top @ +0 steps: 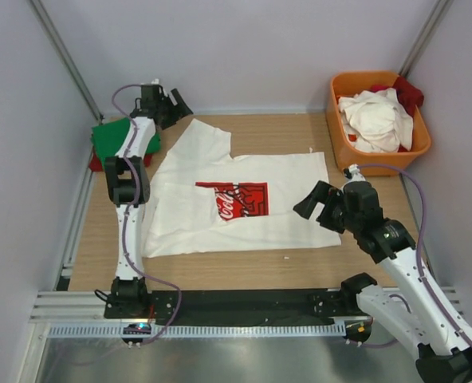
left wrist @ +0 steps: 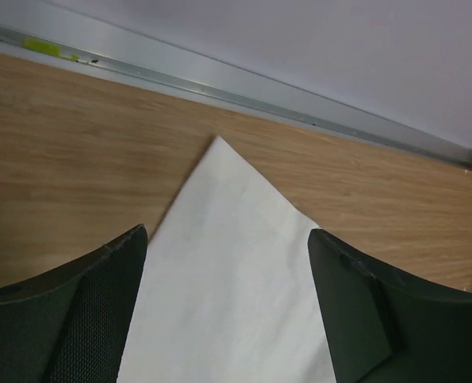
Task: Fold and stack the t-shirts
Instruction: Fold the tshirt
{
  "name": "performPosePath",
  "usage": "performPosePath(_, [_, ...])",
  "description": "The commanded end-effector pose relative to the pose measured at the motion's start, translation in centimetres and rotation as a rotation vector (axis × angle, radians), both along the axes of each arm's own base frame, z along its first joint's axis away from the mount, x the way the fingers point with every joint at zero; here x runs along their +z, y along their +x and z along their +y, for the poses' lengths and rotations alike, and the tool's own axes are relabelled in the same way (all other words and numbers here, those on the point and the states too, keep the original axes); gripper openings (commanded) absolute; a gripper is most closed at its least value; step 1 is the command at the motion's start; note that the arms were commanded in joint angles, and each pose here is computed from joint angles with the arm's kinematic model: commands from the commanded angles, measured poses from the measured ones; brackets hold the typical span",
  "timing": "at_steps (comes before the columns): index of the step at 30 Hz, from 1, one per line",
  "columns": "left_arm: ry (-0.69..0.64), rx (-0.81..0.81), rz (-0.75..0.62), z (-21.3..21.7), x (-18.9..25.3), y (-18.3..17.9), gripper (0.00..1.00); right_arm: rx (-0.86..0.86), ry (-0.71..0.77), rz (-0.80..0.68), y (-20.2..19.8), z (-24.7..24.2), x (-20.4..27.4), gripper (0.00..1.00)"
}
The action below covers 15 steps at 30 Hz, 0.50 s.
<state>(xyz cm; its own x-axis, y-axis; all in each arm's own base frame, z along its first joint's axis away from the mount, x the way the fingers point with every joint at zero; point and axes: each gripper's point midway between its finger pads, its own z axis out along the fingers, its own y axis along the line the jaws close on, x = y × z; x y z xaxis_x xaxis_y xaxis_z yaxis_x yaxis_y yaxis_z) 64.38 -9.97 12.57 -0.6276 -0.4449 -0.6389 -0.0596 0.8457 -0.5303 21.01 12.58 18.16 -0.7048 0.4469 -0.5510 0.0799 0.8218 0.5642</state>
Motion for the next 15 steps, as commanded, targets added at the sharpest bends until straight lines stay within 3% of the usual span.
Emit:
performPosePath(1, [-0.107, -0.087, -0.052, -2.2, 0.5, 2.8, 0.83, 0.072, 0.06, -0.094, 0.3, 1.4, 3.2, 0.97])
performPosePath(2, [-0.121, -0.077, -0.091, -1.8, 1.6, 3.7, 0.83, 0.072, 0.062, -0.088, 0.4, 1.5, 3.2, 0.97])
performPosePath(5, [-0.199, -0.038, -0.036, -1.9, -2.4, 4.4, 0.83, 0.077, 0.061, -0.087, 0.7, 1.7, 3.3, 0.97])
performPosePath(11, [-0.197, -0.028, 0.02, -3.2, -6.1, 4.0, 0.84, 0.078, 0.042, -0.068, 1.3, 1.8, 2.4, 0.97])
performPosePath(15, [-0.212, -0.035, 0.071, -4.1, -7.9, 3.4, 0.77, 0.07, 0.03, -0.054, 1.6, 1.7, 1.5, 0.97])
